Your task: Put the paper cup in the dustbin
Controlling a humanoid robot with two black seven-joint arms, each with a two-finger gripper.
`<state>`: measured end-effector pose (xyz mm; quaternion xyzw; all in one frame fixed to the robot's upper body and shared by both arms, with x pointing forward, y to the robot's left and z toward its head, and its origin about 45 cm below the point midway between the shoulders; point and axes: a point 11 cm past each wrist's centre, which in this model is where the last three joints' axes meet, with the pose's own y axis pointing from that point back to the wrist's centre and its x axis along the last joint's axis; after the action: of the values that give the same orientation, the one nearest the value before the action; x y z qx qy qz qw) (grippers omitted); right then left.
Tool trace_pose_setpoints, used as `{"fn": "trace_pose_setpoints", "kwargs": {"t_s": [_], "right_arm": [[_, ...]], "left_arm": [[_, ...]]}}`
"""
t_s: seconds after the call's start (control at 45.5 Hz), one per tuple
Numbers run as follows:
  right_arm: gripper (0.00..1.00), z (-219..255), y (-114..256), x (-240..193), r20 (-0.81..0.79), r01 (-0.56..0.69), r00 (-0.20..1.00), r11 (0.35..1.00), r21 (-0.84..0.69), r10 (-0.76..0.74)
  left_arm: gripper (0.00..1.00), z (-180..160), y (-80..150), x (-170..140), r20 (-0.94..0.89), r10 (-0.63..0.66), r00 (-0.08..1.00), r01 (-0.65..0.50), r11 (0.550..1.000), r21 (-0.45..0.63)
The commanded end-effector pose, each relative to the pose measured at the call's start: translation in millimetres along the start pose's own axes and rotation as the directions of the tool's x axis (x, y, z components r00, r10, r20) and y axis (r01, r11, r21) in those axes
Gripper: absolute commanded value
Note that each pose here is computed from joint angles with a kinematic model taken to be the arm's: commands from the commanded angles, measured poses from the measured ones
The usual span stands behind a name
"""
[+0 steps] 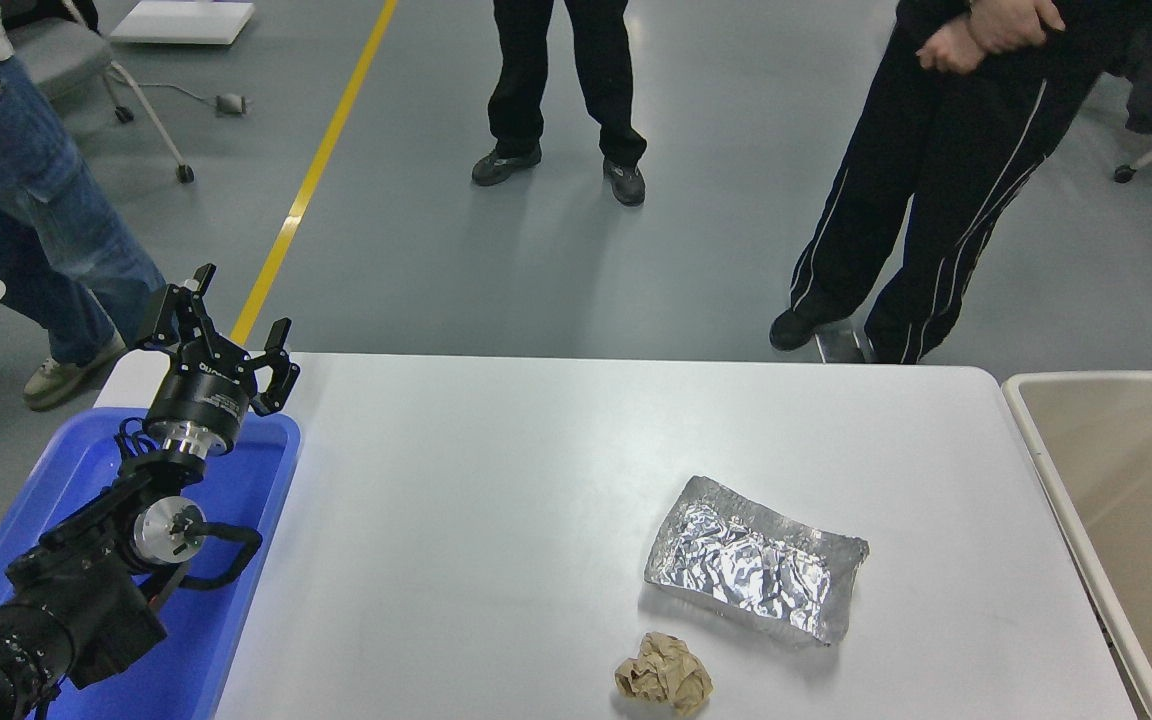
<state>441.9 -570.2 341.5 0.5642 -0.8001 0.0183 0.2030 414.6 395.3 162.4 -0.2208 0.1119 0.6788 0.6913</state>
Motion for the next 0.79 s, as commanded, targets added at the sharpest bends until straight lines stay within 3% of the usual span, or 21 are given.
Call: {"fn": "trace_pose_setpoints", "kwargs": {"t_s": [0.0,0.308,0.549,0.769], "right_arm": [[0.99,-88,15,-31,0.282,0.123,0.939,0.957,0.263,-0.198],[0.99,-67,26,-88,0.523,0.193,0.763,0.905,0.379,-0.381],[0.99,10,33,-127,0.626,0.130,0.687,0.911,0.392,-0.368],[0.99,74,46,-170,0.692,0.153,0.639,0.937,0.313,-0.336]], "left_arm": [[1.00,0,0,0,0.000,0.000,1.000,0.000,1.000,0.000],[1.00,0,0,0,0.000,0.000,1.000,0.000,1.000,0.000],[1.00,0,0,0,0.000,0.000,1.000,0.000,1.000,0.000],[1.00,0,0,0,0.000,0.000,1.000,0.000,1.000,0.000]]}}
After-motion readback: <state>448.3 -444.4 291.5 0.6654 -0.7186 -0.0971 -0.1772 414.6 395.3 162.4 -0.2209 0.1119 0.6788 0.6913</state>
